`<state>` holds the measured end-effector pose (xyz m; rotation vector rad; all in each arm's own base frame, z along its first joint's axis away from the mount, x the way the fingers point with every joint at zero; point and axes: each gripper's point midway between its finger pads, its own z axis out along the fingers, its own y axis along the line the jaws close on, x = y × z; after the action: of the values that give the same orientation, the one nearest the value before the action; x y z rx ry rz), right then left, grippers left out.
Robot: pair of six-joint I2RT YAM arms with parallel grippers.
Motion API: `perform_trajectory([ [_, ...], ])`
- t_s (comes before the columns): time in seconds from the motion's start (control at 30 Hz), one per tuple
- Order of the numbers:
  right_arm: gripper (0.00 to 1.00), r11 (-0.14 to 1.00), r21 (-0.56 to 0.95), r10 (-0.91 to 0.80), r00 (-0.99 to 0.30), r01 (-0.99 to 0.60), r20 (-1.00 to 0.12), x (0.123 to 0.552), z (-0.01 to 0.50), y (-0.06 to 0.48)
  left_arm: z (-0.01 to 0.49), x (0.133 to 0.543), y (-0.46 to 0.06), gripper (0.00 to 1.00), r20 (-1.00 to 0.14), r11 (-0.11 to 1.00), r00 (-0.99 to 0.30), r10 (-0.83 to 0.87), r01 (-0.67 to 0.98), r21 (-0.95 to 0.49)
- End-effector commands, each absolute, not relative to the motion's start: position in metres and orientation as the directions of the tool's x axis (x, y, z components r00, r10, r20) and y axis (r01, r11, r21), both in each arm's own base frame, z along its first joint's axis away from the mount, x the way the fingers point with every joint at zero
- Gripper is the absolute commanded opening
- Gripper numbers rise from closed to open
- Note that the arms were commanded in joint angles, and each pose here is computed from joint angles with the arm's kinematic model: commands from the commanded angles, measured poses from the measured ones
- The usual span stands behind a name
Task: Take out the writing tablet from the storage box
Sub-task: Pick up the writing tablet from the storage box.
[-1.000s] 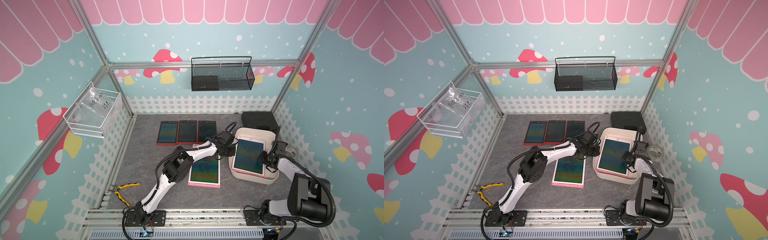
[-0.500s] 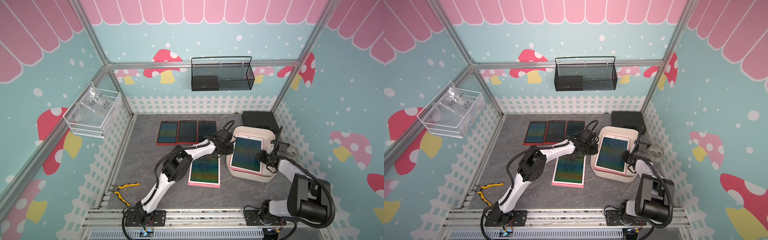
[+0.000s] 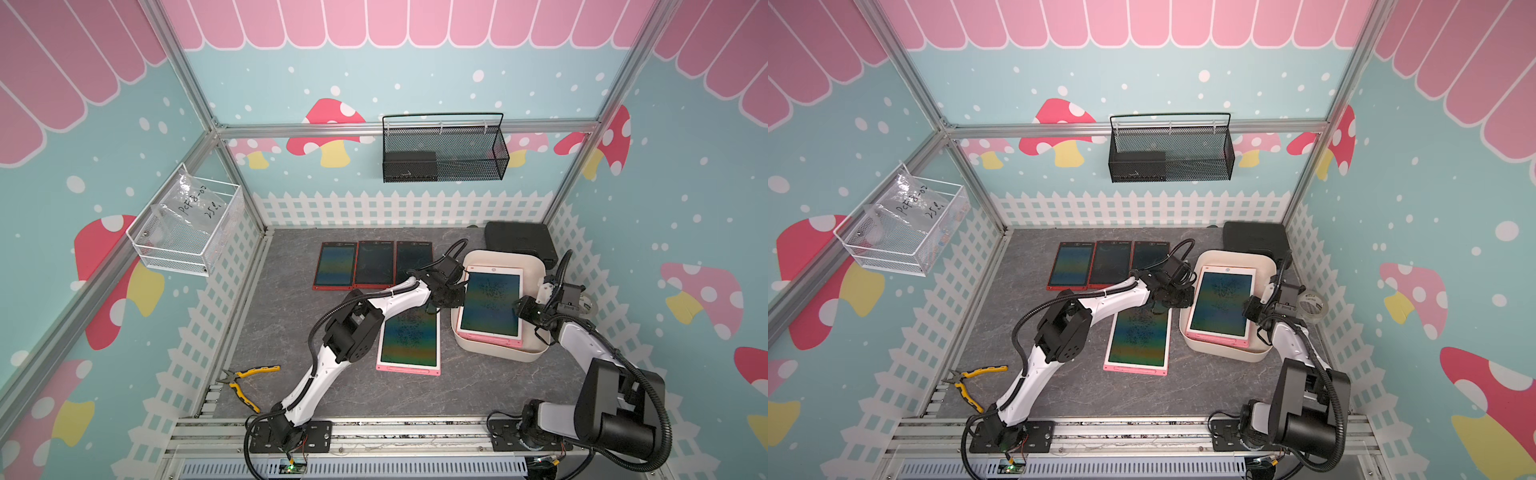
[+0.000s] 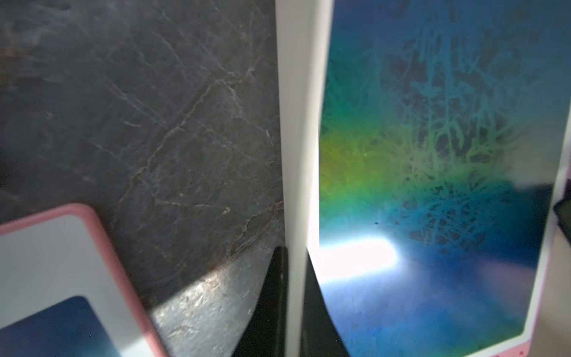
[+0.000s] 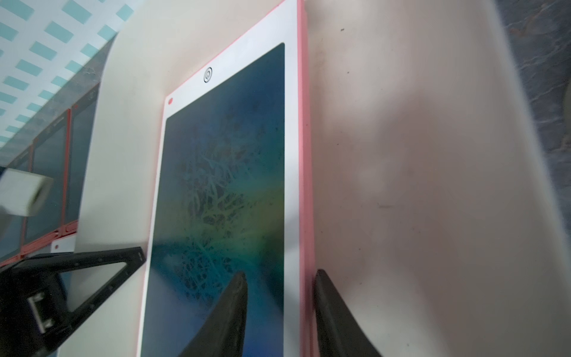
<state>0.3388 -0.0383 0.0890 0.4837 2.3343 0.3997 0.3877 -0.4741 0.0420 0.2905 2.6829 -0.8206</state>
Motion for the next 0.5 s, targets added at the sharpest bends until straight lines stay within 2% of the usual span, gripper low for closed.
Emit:
perform_trajectory([
  [0.0,0.32,0.838,0.534,0.427,-0.746,0.114,-0.511,0.3243,0.0907,0.002,-0.0123,0.3797,-0.4706,0.0,-0.321,0.843,-0.935,0.15,0.291,-0.453],
  [0.17,0.23,0.834,0.541,0.424,-0.755,0.11,-0.5,0.3218,0.0882,0.0041,-0.0112,0.379,-0.4722,0.0,-0.319,0.84,-0.936,0.151,0.291,-0.457],
  [0.47,0.15,0.833,0.548,0.412,-0.75,0.079,-0.518,0.3199,0.0963,0.0077,-0.0131,0.3773,-0.4748,0.0,-0.312,0.841,-0.937,0.155,0.291,-0.456],
])
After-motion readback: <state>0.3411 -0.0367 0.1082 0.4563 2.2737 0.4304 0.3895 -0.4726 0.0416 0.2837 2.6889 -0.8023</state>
